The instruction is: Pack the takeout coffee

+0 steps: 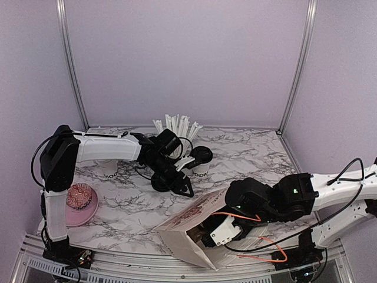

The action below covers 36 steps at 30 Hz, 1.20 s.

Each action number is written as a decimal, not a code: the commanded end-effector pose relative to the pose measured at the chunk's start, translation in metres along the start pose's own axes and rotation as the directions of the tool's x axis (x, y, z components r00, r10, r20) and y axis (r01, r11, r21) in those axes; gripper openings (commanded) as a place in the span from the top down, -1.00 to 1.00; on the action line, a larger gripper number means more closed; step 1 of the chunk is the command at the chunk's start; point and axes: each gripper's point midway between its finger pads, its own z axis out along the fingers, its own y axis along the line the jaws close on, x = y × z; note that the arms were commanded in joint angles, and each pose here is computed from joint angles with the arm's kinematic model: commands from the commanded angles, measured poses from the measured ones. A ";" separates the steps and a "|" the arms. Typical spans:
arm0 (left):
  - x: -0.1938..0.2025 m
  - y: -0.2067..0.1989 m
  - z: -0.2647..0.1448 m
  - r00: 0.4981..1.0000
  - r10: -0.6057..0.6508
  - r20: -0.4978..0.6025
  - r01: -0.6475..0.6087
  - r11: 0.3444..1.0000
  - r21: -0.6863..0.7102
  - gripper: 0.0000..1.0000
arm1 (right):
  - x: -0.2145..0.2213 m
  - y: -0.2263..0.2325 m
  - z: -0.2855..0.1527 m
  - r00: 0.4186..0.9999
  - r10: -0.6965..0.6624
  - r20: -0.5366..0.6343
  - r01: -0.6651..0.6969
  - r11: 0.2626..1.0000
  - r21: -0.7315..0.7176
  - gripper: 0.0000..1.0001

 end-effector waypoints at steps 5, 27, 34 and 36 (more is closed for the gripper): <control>-0.022 0.030 -0.074 0.992 0.013 0.124 0.009 0.985 -0.171 -0.21 | -0.005 -0.011 0.002 1.000 0.023 0.010 -0.022 0.998 -0.055 0.26; -0.027 0.021 -0.128 0.977 0.067 0.203 -0.013 0.967 -0.254 -0.23 | 0.003 -0.004 0.021 0.974 0.199 -0.109 -0.222 0.740 -0.635 0.33; -0.031 0.017 -0.134 0.973 0.081 0.217 -0.022 0.965 -0.262 -0.23 | 0.010 -0.004 0.043 0.961 0.208 -0.184 -0.278 0.717 -0.639 0.31; -0.031 0.016 -0.135 0.972 0.081 0.219 -0.021 0.965 -0.261 -0.23 | 0.015 -0.003 0.053 0.954 0.213 -0.211 -0.299 0.721 -0.625 0.31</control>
